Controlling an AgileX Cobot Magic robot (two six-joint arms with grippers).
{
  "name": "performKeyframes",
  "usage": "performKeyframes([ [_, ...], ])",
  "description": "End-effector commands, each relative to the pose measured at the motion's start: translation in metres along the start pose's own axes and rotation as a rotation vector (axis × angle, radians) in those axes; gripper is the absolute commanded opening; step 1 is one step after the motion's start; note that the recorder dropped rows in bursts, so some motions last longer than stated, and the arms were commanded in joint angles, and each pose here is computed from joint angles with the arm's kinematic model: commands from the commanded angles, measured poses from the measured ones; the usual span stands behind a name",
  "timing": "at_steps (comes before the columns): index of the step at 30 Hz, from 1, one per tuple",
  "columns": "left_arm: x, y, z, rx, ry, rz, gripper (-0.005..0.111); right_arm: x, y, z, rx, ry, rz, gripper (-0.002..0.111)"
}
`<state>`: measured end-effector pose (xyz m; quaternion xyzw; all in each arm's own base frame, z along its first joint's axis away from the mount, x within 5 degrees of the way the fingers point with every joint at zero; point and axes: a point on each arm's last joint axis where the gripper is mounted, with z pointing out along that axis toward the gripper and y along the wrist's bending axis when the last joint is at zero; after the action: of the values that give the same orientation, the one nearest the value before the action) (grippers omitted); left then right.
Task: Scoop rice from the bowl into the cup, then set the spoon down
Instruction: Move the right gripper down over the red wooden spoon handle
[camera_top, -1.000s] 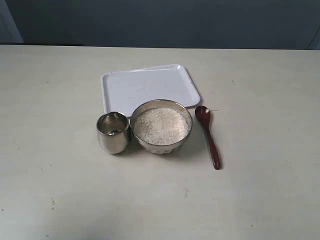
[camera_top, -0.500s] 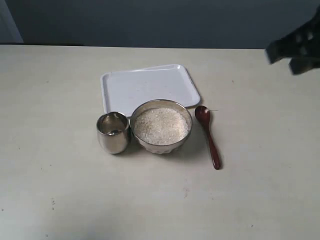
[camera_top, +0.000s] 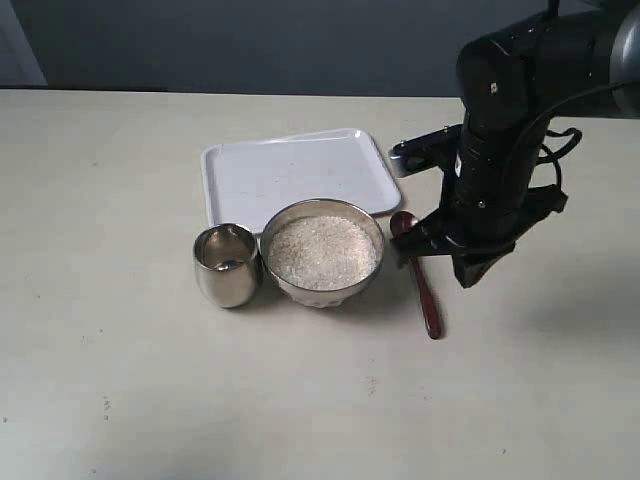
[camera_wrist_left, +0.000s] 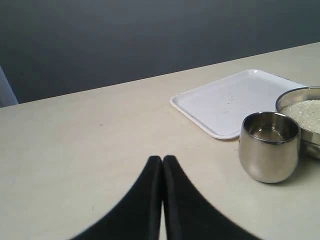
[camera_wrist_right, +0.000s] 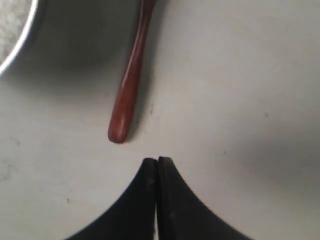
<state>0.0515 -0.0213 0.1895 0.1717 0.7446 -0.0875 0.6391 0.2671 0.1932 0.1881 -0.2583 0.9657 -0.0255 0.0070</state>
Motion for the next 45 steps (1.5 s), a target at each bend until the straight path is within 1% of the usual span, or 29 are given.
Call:
performKeyframes([
  [1,-0.002,0.000,-0.001,0.000,-0.021,-0.002,0.001,-0.001,0.005,0.009,-0.056,-0.065,0.025,-0.001],
  [8,-0.002,0.000,-0.001,0.000,-0.021,-0.002,0.001,0.025,0.006,0.044,-0.072,-0.024,0.032,-0.001],
  [11,-0.002,0.000,-0.001,0.000,-0.021,-0.004,0.001,0.031,0.005,0.051,-0.071,-0.016,0.027,-0.001],
  [15,-0.002,0.000,-0.001,0.000,-0.021,-0.004,0.001,0.032,0.005,0.051,-0.070,-0.014,0.007,0.000],
  [18,-0.002,0.000,-0.001,0.000,-0.021,-0.004,0.001,0.031,0.005,0.049,-0.068,-0.027,-0.066,0.013],
  [19,-0.002,0.000,-0.001,0.000,-0.021,-0.004,0.001,0.031,0.004,0.049,-0.061,-0.030,-0.104,0.020],
  [22,-0.002,0.000,-0.001,0.000,-0.021,-0.004,0.001,0.032,0.003,0.049,-0.042,-0.028,-0.129,0.039],
  [23,-0.002,0.000,-0.001,0.000,-0.021,-0.004,0.001,0.032,0.002,0.049,-0.042,-0.026,-0.129,0.043],
  [24,-0.002,0.000,-0.001,0.000,-0.021,-0.004,0.001,0.032,0.002,0.049,-0.042,-0.026,-0.129,0.045],
  [38,-0.002,0.000,-0.001,0.000,-0.021,-0.004,0.001,0.032,0.005,0.049,-0.075,-0.019,-0.096,0.045],
  [41,-0.002,0.000,-0.001,0.000,-0.021,-0.004,0.001,0.031,0.006,0.049,-0.085,-0.038,-0.052,0.045],
  [45,-0.002,0.000,-0.001,0.000,-0.021,-0.004,0.001,0.023,0.010,0.048,-0.130,-0.116,0.033,0.045],
])
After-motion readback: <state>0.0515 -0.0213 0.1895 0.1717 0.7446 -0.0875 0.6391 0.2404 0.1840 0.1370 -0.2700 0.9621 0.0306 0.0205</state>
